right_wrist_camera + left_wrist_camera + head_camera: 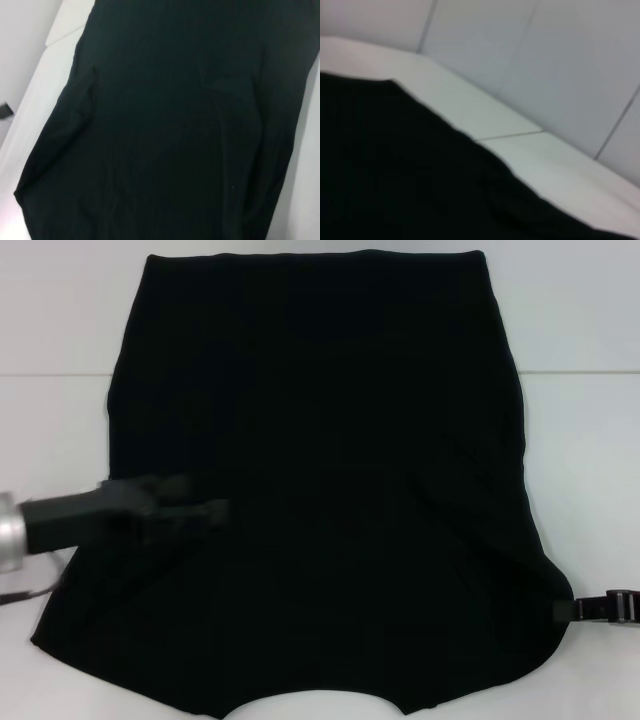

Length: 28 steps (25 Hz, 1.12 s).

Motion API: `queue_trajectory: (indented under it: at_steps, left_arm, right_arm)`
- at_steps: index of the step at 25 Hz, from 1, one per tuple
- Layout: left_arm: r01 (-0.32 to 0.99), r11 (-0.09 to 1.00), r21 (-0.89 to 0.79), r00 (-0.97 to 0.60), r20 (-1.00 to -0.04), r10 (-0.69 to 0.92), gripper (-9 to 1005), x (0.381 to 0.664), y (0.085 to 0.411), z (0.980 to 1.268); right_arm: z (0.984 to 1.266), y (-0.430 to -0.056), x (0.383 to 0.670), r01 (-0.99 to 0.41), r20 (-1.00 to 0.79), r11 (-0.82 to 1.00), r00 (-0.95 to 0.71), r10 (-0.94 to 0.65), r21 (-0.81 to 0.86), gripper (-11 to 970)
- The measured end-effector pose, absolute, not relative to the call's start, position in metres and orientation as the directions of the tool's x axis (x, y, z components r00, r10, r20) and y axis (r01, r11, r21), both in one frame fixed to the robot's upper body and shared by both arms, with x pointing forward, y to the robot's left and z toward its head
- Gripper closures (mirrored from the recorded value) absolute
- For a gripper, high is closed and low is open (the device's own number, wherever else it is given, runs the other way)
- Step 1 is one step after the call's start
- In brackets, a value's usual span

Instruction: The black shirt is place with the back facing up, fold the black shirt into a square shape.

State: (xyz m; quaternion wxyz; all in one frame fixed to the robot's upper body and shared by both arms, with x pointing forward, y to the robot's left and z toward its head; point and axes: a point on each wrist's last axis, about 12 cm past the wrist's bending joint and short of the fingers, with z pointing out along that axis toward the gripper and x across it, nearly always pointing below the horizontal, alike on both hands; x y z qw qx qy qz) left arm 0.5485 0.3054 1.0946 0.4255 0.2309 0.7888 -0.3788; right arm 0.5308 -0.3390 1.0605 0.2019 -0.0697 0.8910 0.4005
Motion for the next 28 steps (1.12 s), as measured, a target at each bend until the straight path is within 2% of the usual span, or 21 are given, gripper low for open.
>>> queue_trajectory:
  at_steps: [12,18,28]
  left_arm:
    - [0.437,0.797,-0.416,-0.679,-0.734,-0.011,114,0.507,0.383,1.088]
    - [0.399,0.821,-0.408,-0.744,-0.668,0.029,115,0.506,0.386,1.082]
    - [0.320,0.861,-0.395,-0.774,-0.633,-0.003,116,0.508,0.392,1.076]
  right_arm:
    - [1.060,-0.338,0.530,-0.308,-0.435,0.663,-0.900,0.030,0.683,928]
    - [1.061,-0.336,0.532,-0.314,-0.439,0.659,-0.898,0.027,0.683,929]
    - [1.062,-0.339,0.531,-0.308,-0.440,0.660,-0.897,0.038,0.685,928]
